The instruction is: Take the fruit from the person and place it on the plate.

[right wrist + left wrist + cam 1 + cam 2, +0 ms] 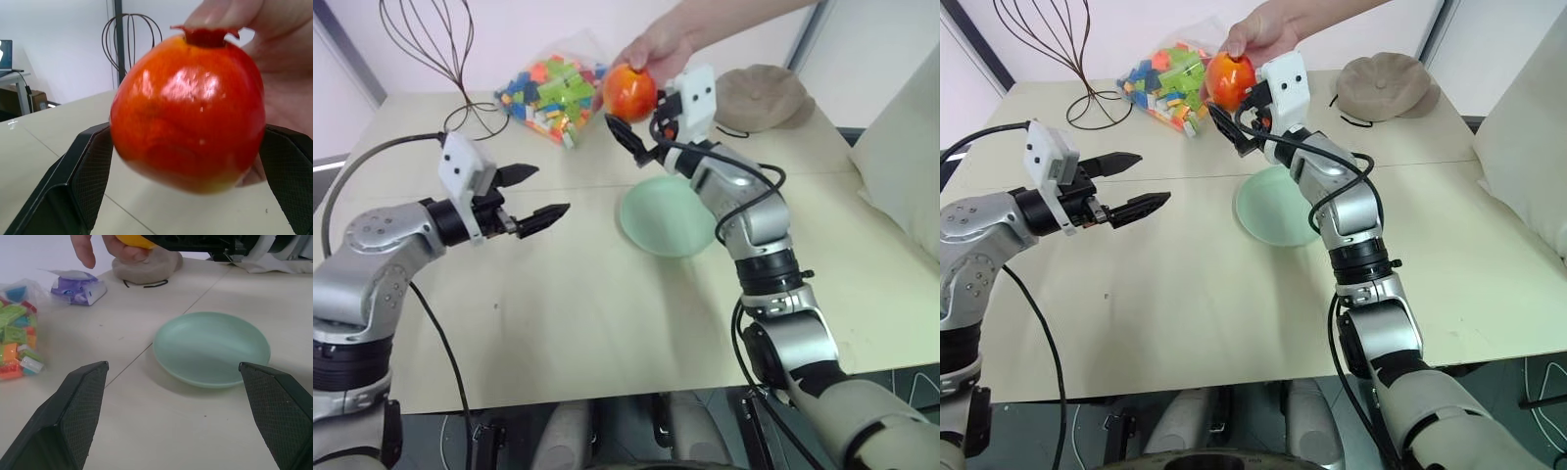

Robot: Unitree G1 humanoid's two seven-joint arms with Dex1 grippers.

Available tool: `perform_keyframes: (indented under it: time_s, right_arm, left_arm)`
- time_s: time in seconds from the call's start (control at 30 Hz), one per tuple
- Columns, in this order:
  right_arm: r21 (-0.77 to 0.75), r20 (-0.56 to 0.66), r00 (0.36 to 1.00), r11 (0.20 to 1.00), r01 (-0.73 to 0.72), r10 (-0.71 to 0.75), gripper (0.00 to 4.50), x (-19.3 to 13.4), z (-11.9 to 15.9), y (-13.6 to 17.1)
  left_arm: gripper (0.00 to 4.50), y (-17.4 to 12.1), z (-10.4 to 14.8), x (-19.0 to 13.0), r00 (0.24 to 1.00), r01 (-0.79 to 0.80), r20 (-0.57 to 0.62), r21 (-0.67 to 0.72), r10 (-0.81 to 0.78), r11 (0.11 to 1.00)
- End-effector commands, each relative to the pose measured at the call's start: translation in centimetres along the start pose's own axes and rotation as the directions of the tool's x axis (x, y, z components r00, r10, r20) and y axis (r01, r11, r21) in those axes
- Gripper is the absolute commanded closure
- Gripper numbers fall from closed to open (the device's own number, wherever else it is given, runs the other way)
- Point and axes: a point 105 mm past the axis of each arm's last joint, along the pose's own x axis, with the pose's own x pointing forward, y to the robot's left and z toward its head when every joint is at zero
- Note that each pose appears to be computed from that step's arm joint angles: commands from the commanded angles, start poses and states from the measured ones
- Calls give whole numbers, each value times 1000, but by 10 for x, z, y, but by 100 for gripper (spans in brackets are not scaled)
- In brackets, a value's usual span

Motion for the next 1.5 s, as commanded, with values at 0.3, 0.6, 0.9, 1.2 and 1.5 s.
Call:
perform_keyframes:
  time_s: [0.3, 0.6, 0.9, 1.2, 1.5]
  right_arm:
    - [-44, 97, 995, 999, 6, -2, 127, 8, 28, -2]
    - [-69, 92, 996, 998, 12, -5, 127, 0, 30, -6]
    - [-113, -89, 995, 992, -55, 45, 127, -52, -13, 1]
    - [-118, -262, 965, 993, -2, -29, 127, -97, -64, -8]
    - [-200, -401, 909, 979, 31, -110, 127, -116, -97, -19]
  left_arm:
    - [0, 0, 13, -4, 999, -16, 43, 35, 14, 999]
    - [0, 0, 12, -4, 999, -12, 42, 32, 10, 999]
    - [0, 5, 4, -10, 1000, -21, 12, 16, 21, 1000]
    - [0, 5, -9, -12, 1000, -18, -16, -14, 18, 1000]
    - [0, 2, -15, -10, 1000, -9, -27, -22, 9, 1000]
